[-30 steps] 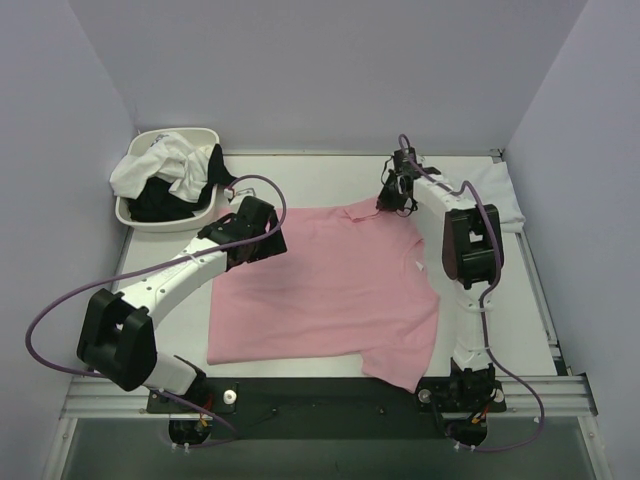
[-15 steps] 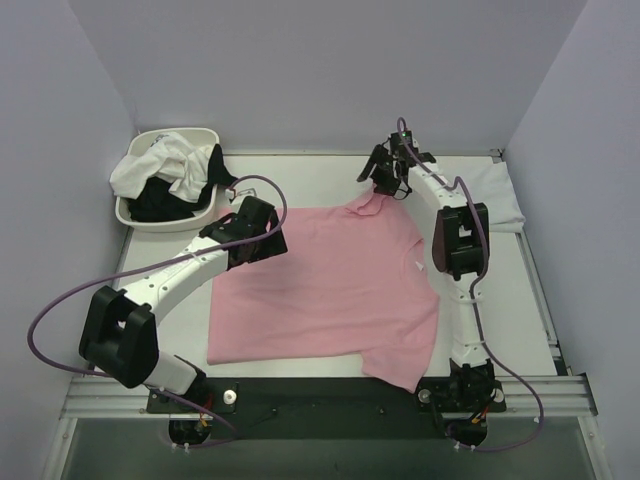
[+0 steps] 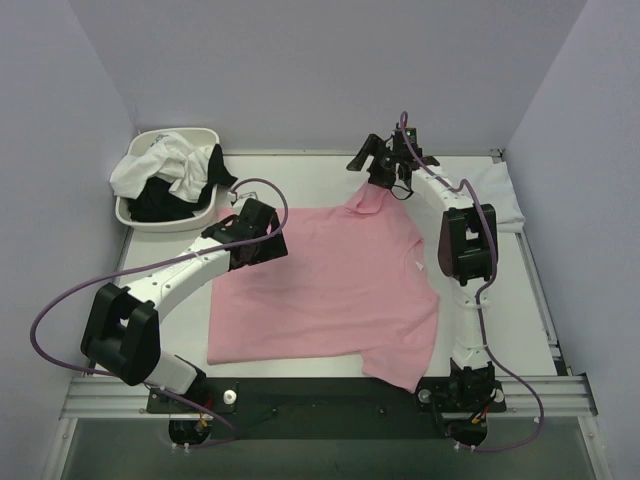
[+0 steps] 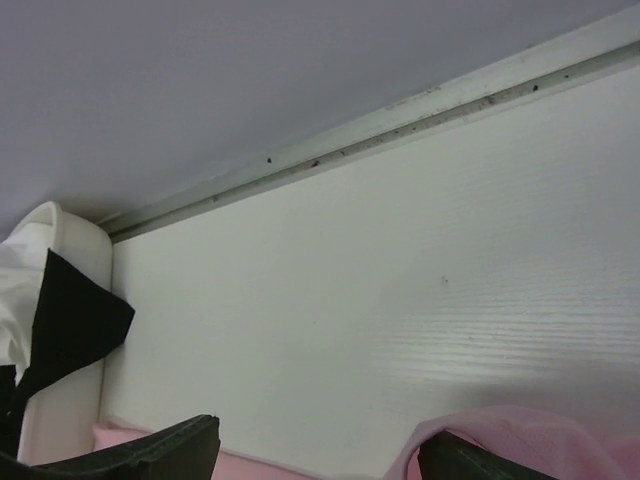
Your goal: Fold and stack the t-shirts
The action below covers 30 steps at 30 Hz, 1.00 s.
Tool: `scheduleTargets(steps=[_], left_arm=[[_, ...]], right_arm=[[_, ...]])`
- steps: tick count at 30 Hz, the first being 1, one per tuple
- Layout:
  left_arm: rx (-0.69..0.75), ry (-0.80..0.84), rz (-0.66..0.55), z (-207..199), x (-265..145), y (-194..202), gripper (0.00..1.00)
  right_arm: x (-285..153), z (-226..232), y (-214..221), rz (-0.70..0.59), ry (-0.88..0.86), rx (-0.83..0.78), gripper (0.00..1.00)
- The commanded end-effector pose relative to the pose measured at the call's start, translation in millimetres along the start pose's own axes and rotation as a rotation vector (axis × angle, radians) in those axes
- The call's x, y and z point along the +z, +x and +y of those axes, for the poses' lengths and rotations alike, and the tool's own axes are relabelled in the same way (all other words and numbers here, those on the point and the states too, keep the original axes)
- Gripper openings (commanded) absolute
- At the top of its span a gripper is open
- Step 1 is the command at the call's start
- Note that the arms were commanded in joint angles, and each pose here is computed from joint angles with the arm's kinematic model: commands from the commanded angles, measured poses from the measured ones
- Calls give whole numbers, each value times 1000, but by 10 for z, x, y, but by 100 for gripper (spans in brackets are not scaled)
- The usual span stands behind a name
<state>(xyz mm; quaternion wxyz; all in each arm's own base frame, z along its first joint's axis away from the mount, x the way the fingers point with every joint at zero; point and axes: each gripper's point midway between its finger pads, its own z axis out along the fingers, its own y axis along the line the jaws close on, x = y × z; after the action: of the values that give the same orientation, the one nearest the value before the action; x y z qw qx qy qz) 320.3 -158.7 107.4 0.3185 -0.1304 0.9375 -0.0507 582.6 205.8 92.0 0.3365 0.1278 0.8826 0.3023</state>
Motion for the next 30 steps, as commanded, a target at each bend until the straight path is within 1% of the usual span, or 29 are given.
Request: scheduleTargets(steps=[1,2,3,4,5,6,10,11,12,15,21,23,30], left_arm=[[-1,31,-31,-78,7,-93,96],[-2,29,-31,-70,8,-87,96],[-4,34,-35,-76,-9,-98,97],[-2,34,-33,-73,-10,-87,96],[-4,35,-34,-70,-18,-85,97],[-6,39,-37,-75,-24,-90,96],[-5,55,-39,-115,-53,-102,96],[-4,57,-39,-119,-60,-106,96],[-6,62,-43,-132,-73,-117,96],[-7,63,-47,-123,-88,-118,97],[-8,71,-39,-121,-66,-75,97],[-10,75,-39,-137,-63,-82,96],[-9,77,-40,-141,-56,-81,97]], right_arm=[[-705,664,-512,-171,-126,-123,79],[-751,646,-500,-180,-118,-129,79],[-900,751,-576,-222,-138,-146,80],[-946,737,-563,-231,-132,-150,80],[-931,622,-444,-211,-112,-143,80],[-1022,652,-444,-218,-115,-148,80],[-1031,485,-203,-134,-45,-148,80],[-1037,529,-252,-144,-50,-161,80],[-949,359,-79,-62,6,-140,80],[-877,243,30,8,53,-128,80],[-938,63,311,55,102,-106,81],[-913,-10,480,94,115,-94,81],[-752,-133,786,171,160,-87,81]])
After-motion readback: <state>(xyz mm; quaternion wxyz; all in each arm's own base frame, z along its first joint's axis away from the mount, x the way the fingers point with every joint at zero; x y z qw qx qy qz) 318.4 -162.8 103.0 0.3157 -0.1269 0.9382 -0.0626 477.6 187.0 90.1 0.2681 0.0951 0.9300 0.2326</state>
